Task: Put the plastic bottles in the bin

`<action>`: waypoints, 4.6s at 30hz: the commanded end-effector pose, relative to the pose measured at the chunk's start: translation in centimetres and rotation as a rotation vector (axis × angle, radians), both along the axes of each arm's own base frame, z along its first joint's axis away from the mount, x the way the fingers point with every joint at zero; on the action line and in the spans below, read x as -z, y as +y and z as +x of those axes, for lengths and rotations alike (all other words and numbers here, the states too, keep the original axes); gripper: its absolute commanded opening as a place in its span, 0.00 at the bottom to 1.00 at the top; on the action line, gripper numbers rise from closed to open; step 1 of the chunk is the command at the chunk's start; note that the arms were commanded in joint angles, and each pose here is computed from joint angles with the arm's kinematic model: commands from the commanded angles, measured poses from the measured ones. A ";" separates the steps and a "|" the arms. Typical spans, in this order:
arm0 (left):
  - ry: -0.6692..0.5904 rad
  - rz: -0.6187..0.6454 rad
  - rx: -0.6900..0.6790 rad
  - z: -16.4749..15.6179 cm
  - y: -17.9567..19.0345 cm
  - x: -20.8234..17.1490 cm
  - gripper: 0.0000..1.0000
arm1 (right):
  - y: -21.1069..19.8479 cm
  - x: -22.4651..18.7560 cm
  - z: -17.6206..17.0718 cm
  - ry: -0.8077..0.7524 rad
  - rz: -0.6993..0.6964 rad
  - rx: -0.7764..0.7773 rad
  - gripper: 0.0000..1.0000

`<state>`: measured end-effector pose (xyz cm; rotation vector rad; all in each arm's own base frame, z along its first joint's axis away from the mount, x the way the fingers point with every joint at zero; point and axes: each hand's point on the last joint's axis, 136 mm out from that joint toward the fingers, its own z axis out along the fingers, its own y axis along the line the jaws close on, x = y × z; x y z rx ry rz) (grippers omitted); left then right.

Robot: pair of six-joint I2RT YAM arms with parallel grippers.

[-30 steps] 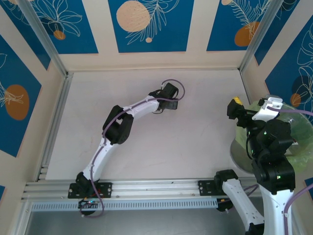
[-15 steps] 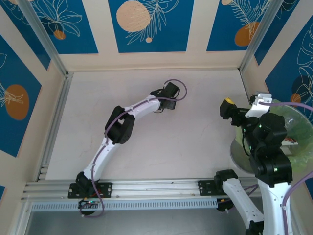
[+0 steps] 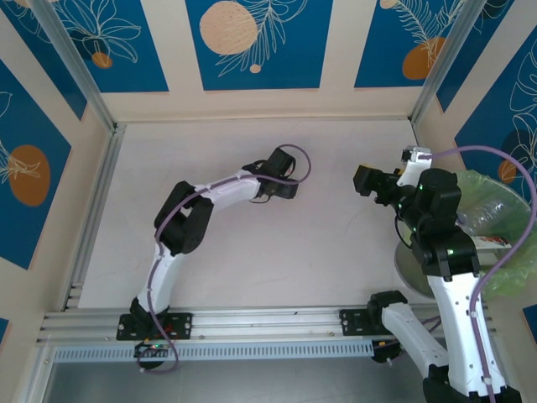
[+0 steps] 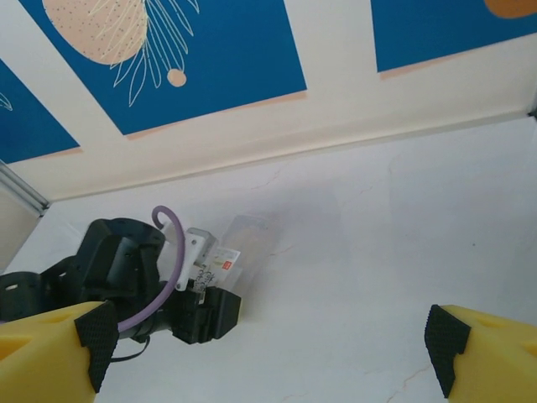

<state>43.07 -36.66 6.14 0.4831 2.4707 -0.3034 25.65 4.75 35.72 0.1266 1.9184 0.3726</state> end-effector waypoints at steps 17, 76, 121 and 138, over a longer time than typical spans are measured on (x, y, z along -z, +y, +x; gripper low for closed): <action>-0.241 -0.430 0.346 -7.6 -4.3 -11.8 0.52 | 4.8 3.2 3.5 0.186 0.408 -0.091 0.97; -0.399 -0.632 0.773 -18.5 -9.6 -20.7 1.00 | 4.2 5.8 5.5 0.157 0.396 -0.035 0.30; -0.463 -0.309 0.014 -5.7 4.0 -13.0 1.00 | -20.0 -10.2 -15.1 0.144 -0.807 1.105 0.33; -0.381 -0.315 -0.052 -4.7 6.7 -11.1 1.00 | -23.3 1.8 -10.6 0.467 -0.622 1.123 0.80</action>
